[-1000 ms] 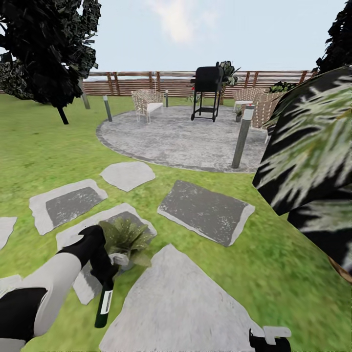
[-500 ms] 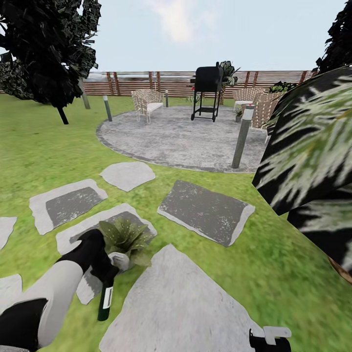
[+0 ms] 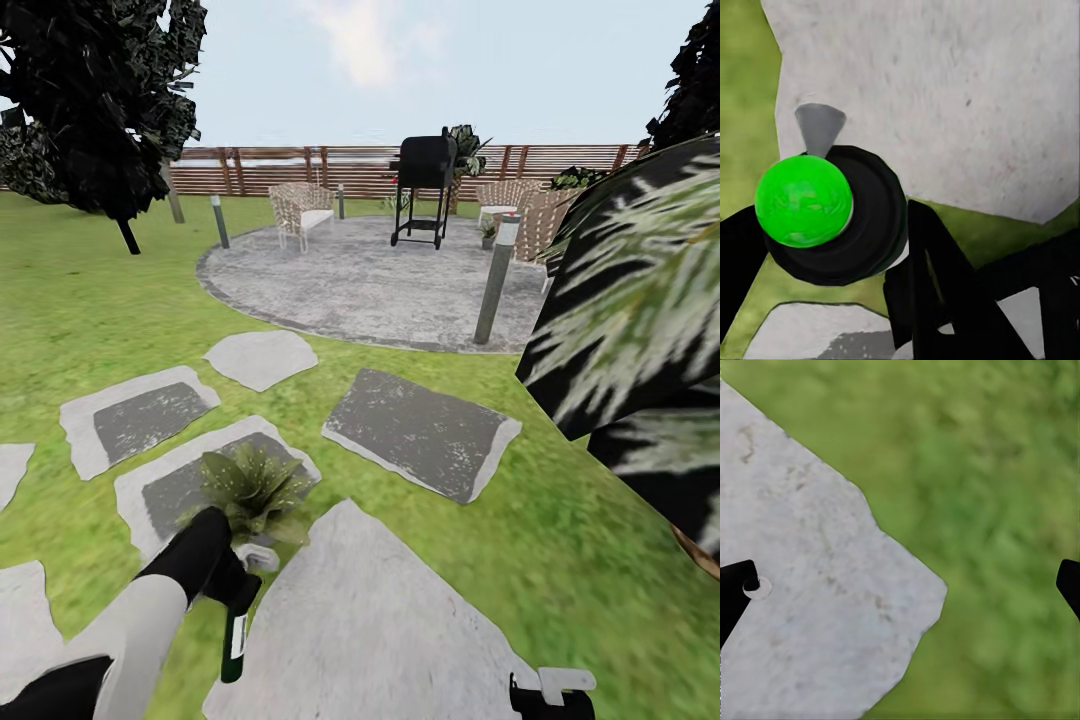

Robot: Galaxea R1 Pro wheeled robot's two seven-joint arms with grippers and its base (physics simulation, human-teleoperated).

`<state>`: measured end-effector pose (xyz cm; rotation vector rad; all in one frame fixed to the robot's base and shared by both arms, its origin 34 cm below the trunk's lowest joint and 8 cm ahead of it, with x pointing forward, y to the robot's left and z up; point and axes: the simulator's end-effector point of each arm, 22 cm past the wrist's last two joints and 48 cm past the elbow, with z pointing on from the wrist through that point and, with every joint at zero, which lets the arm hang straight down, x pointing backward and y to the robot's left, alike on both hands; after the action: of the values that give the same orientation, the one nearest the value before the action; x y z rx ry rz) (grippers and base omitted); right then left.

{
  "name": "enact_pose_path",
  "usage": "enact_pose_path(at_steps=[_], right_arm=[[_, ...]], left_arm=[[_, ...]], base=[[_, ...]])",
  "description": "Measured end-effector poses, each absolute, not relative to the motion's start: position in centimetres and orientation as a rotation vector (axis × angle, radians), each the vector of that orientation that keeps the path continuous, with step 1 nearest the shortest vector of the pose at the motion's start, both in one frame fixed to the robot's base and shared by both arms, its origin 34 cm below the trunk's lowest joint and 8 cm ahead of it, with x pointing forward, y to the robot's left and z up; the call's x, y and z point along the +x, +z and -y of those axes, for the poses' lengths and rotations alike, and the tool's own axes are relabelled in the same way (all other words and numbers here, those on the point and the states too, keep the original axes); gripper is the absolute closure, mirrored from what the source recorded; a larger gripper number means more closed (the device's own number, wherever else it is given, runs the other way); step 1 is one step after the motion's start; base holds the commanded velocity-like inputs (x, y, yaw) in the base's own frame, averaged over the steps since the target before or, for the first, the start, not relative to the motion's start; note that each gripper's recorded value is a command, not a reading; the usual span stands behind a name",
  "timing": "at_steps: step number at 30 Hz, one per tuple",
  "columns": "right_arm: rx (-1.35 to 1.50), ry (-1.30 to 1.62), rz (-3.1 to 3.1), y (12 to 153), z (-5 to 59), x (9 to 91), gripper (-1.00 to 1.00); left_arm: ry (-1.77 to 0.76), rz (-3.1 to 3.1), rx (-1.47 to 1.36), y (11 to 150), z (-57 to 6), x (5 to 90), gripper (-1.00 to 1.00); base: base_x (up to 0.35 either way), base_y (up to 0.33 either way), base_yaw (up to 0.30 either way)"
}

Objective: Pick up the pesticide atomizer in the garden and spray insectifuge to fully cover both potted plants in the garden.

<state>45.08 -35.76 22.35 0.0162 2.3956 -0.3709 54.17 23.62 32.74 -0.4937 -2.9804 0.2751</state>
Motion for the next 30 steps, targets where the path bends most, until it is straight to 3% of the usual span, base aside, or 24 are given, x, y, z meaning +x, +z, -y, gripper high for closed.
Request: enact_pose_path(at_steps=[12, 24, 30], right_arm=[[0.011, -0.369, -2.398, 22.3, 35.8, 45.0, -1.0], [0.013, -0.368, -2.406, 22.1, 35.7, 44.7, -1.0], [0.013, -0.368, -2.402, 22.3, 35.8, 44.8, -1.0]], left_arm=[[0.56, 3.077, -0.294, 31.8, -19.4, 54.1, 1.0], [0.608, 3.158, -0.123, 32.3, -20.8, 55.7, 1.0], [0.619, 3.165, -0.097, 32.6, -21.1, 55.9, 1.0]], base=[[0.0, 0.0, 0.0], [0.0, 0.0, -0.004], [0.0, 0.0, -0.154]])
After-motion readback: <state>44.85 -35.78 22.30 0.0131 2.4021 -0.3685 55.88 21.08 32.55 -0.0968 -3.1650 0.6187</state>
